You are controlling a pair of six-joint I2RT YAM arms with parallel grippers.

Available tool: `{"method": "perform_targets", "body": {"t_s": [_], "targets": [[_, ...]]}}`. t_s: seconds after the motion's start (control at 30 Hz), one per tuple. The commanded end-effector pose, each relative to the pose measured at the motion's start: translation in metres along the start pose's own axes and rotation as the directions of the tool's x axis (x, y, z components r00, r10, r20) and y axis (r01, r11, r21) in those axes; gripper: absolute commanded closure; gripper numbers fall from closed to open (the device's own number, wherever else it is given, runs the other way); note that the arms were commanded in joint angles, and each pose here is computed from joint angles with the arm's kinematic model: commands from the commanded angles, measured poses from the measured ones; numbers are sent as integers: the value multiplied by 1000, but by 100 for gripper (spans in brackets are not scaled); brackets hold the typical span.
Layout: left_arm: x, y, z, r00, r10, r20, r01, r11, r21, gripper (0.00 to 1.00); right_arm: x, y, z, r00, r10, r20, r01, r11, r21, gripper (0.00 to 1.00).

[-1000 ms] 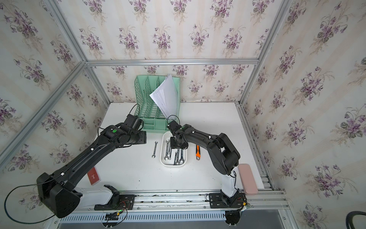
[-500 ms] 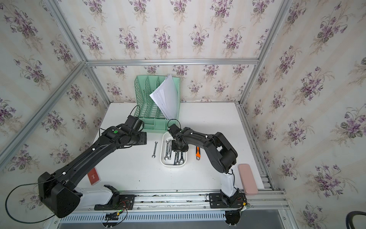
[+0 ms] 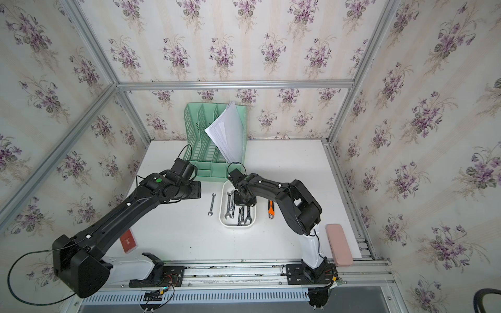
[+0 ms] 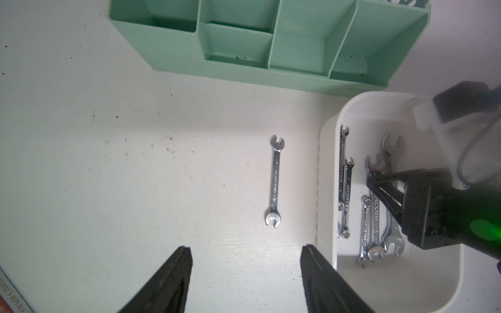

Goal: Take out the wrench from the storage box
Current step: Pick up the wrench from the storage box.

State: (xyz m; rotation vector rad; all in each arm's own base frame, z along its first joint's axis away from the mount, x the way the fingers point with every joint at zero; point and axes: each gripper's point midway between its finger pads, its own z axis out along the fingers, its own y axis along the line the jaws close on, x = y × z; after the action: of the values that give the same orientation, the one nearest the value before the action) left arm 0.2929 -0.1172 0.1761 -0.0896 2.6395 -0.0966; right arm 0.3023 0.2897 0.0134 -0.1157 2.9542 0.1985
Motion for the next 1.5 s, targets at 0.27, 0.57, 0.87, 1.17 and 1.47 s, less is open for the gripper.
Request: {"method": "perform_targets", "body": {"t_s": [0.27,0.57,0.87,1.17,1.47], "targets": [[-3,-1,-1,1000,-2,11,2,1000,11,31,-8,-10,15,999,-41,-12,42,995,86,83],[-3,-2,-3,1000,-6,13,6,1000,20,31,-11,-10,7,999,-36,-12,37,995,91,69],[-1,-4,-1,1000,-12,5,11,1000,28,32,12,-4,-5,996,-42,-83,47,997,57,66],[-1,-3,0,1000,-11,2,11,1000,26,31,19,1,-11,988,-73,-134,83,994,70,66],[0,-4,2,1000,-6,-2,6,1000,26,32,15,0,2,988,-67,-136,79,993,88,66]]}}
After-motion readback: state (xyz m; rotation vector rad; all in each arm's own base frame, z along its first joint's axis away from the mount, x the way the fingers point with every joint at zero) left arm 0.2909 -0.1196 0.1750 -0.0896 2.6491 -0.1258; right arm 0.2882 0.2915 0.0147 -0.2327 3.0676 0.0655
